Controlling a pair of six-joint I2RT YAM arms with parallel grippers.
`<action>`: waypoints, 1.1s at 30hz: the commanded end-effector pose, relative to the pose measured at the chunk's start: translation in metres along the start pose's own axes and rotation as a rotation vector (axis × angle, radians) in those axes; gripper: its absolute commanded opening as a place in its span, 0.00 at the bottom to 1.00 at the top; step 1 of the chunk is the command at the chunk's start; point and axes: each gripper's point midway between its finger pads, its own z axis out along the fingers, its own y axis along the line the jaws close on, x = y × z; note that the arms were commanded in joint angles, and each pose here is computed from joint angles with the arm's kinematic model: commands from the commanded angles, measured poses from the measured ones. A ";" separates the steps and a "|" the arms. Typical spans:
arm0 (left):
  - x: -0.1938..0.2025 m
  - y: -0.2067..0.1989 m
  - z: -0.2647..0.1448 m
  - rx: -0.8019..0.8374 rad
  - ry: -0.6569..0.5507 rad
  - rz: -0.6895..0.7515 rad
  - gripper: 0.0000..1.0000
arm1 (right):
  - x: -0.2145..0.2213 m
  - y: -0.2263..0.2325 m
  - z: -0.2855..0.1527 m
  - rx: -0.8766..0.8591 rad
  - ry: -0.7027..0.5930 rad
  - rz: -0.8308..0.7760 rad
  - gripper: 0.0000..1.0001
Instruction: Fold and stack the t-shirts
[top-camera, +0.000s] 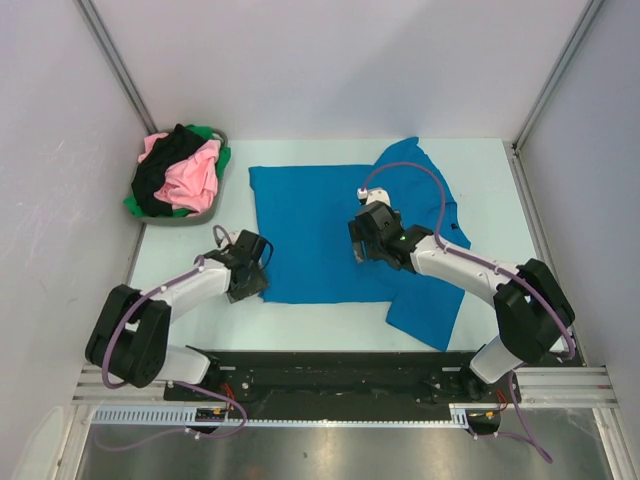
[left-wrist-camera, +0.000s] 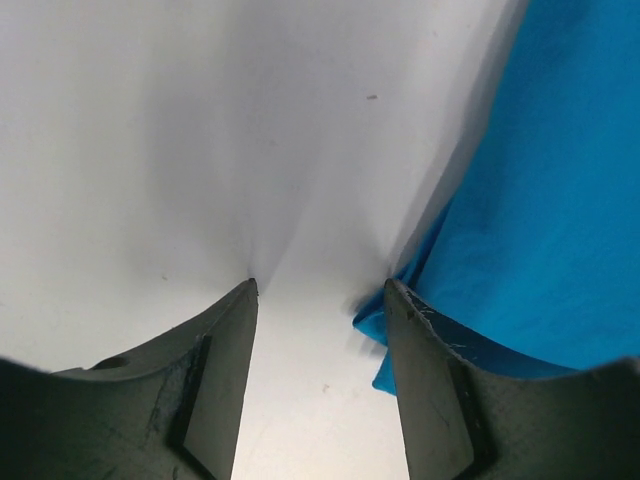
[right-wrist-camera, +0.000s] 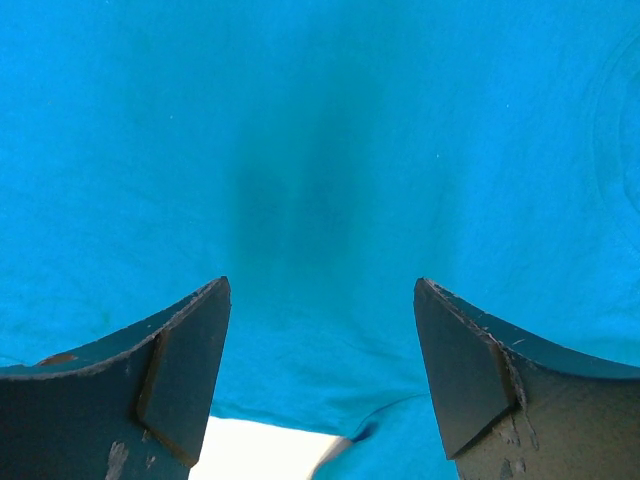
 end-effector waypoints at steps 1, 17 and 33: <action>0.037 0.010 0.000 -0.060 0.128 0.022 0.59 | -0.014 0.003 -0.013 -0.031 -0.059 0.031 0.79; 0.055 -0.041 -0.005 0.093 0.180 0.081 0.40 | -0.010 0.002 -0.025 -0.052 -0.073 0.046 0.78; 0.059 -0.062 -0.032 0.236 0.142 0.123 0.12 | -0.002 0.009 -0.022 -0.071 -0.053 0.026 0.77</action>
